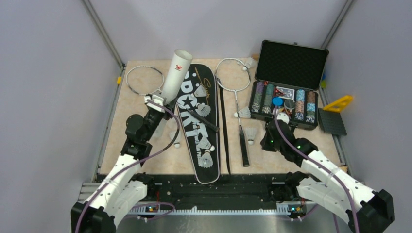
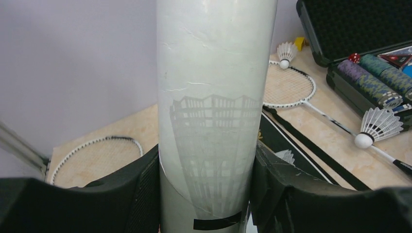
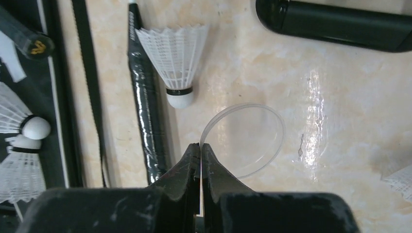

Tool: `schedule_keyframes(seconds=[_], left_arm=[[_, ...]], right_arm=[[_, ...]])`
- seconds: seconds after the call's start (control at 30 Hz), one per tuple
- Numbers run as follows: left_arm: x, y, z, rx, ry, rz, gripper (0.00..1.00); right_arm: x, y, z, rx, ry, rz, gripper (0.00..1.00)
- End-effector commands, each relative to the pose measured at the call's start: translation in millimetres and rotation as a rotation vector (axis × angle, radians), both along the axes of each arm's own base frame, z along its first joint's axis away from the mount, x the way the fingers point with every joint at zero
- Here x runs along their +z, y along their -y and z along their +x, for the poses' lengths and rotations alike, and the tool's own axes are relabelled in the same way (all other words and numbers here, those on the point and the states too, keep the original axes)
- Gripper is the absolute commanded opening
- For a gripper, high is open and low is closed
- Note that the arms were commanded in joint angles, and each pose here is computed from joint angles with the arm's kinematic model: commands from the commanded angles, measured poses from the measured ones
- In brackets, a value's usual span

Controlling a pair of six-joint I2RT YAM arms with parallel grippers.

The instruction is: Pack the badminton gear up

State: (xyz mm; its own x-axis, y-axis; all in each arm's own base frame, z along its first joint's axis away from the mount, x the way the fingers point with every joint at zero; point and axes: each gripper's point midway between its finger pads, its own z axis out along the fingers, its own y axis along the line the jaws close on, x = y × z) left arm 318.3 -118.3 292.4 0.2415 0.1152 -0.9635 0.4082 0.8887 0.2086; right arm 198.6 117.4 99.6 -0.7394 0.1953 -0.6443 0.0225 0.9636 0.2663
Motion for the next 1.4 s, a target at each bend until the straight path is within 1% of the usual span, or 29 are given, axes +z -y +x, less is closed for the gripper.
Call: schedule_keyframes(seconds=[0.0,0.1,0.17,0.23,0.3,0.33,0.37,0.43,0.47,0.5,0.6,0.67,0.77,0.83,0.93,1.03,1.1,1.17,1.23,1.27,1.37], left_arm=[[6.1,-15.9,-9.1,0.071,0.027,-0.081,0.35],[4.9,-12.8,-21.5,0.036,0.01,-0.073,0.36],[4.2,-7.9,-31.0,-0.006,0.02,-0.064,0.36],[6.0,-9.0,-37.2,-0.011,0.043,-0.076,0.36],[8.3,-14.5,-39.7,0.015,0.053,-0.102,0.36],[8.5,-17.3,-39.8,0.03,0.053,-0.116,0.36],[9.0,-19.8,-40.0,0.042,0.055,-0.129,0.36],[8.3,-20.2,-40.2,0.044,0.06,-0.139,0.36],[7.2,-19.1,-40.2,0.038,0.067,-0.134,0.36],[5.4,-17.9,-40.4,0.031,0.072,-0.127,0.36],[1.9,-15.7,-40.9,0.018,0.079,-0.11,0.36],[1.5,-16.2,-40.9,0.021,0.082,-0.108,0.36],[1.1,-17.0,-40.7,0.026,0.082,-0.11,0.36],[0.6,-15.6,-40.6,0.018,0.084,-0.11,0.37],[-1.7,-12.4,-39.2,0.003,0.076,-0.103,0.37],[-3.7,-10.3,-37.1,-0.004,0.068,-0.095,0.37],[-4.3,-9.9,-35.7,-0.004,0.065,-0.093,0.37],[-6.3,-8.5,-34.7,-0.009,0.061,-0.088,0.37],[-7.9,-6.9,-33.6,-0.017,0.06,-0.081,0.37],[-8.9,-6.4,-32.8,-0.018,0.058,-0.079,0.37],[-11.1,-4.7,-30.0,-0.022,0.058,-0.07,0.37]], right_arm=[[5.6,-15.2,17.2,-0.007,0.054,0.057,0.06],[23.0,-19.4,22.6,0.033,0.076,0.042,0.31],[43.2,-23.9,25.1,0.071,0.108,0.048,0.43],[63.7,-34.0,26.2,0.14,0.153,0.078,0.71],[80.5,-54.4,23.0,0.252,0.189,0.131,0.93],[84.5,-68.4,18.6,0.327,0.201,0.15,0.97],[84.7,-84.4,14.6,0.405,0.218,0.146,0.98],[81.9,-122.1,0.7,0.583,0.28,0.099,0.98],[78.8,-141.6,-7.6,0.668,0.327,0.043,0.98],[80.6,-165.5,-19.8,0.783,0.42,-0.032,0.98],[71.4,-210.8,-39.2,0.994,0.563,-0.165,0.98],[64.1,-230.7,-42.4,1.064,0.61,-0.197,0.98],[49.1,-247.5,-43.2,1.124,0.635,-0.233,0.96],[41.5,-254.5,-43.0,1.142,0.647,-0.242,0.95],[28.5,-262.7,-41.2,1.154,0.658,-0.251,0.91],[12.7,-262.9,-37.2,1.159,0.635,-0.301,0.8],[4.6,-260.5,-36.4,1.167,0.612,-0.329,0.68],[-1.2,-257.3,-37.1,1.175,0.594,-0.348,0.61],[-6.0,-252.3,-37.5,1.181,0.576,-0.367,0.57],[-7.1,-250.4,-37.3,1.177,0.573,-0.371,0.52],[-0.3,-250.3,-39.1,1.164,0.587,-0.339,0.21]])
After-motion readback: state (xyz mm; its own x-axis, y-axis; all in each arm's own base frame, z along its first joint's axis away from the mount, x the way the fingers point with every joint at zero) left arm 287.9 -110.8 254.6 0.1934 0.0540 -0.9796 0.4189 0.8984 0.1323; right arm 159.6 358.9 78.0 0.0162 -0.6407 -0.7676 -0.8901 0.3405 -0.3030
